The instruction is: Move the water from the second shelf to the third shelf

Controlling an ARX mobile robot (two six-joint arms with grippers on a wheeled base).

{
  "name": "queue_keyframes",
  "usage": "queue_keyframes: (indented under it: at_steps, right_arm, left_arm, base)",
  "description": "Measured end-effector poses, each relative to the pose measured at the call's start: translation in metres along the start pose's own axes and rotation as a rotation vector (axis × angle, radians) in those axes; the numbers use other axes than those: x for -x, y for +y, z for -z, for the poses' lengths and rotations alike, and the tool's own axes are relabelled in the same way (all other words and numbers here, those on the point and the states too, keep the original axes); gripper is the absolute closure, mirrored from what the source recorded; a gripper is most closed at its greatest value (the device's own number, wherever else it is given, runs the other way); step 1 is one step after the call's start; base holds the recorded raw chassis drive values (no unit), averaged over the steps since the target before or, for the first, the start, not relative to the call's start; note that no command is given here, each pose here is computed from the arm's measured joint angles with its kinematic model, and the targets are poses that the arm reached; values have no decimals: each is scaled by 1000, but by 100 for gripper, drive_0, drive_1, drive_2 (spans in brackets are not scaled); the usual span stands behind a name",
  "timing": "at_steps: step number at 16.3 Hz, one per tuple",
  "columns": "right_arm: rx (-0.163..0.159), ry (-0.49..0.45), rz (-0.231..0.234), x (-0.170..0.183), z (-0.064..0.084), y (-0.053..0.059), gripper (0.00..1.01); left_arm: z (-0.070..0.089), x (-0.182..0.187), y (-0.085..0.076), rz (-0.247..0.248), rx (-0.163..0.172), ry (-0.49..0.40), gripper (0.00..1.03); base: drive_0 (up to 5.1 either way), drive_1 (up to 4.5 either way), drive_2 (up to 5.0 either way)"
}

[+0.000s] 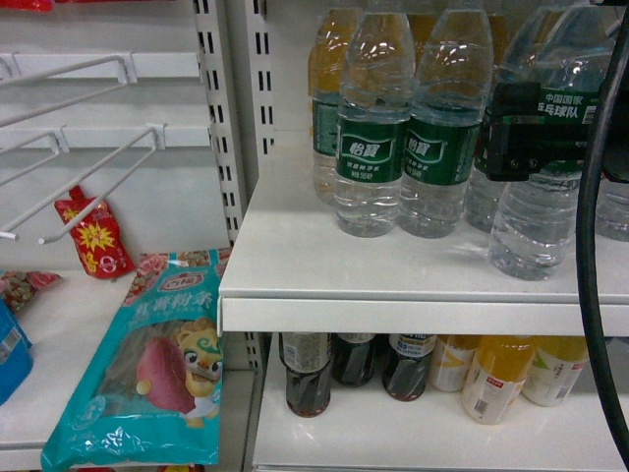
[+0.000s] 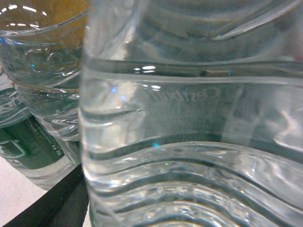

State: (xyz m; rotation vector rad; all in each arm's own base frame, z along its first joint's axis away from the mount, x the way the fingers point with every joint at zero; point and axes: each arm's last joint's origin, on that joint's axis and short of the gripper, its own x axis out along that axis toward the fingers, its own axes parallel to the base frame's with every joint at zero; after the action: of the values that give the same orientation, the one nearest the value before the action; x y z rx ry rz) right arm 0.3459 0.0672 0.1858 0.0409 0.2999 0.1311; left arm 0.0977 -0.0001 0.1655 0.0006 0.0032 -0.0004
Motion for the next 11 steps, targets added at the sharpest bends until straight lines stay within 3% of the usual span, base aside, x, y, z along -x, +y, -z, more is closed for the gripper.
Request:
queue_keyframes:
  at_steps: [7, 9, 11]
  right_arm:
    - [-1, -4, 9, 11, -3, -3, 3]
    - [-5, -5, 30, 21, -3, -9, 3]
    - [-7, 0, 13, 33, -3, -10, 3]
  left_arm:
    - [0, 0, 0, 0, 0, 0, 5]
    - [0, 0, 0, 0, 0, 0, 5]
    - [0, 0, 0, 0, 0, 0, 5]
  base:
    - [0, 0, 0]
    - [0, 0, 0]
    - [0, 0, 0]
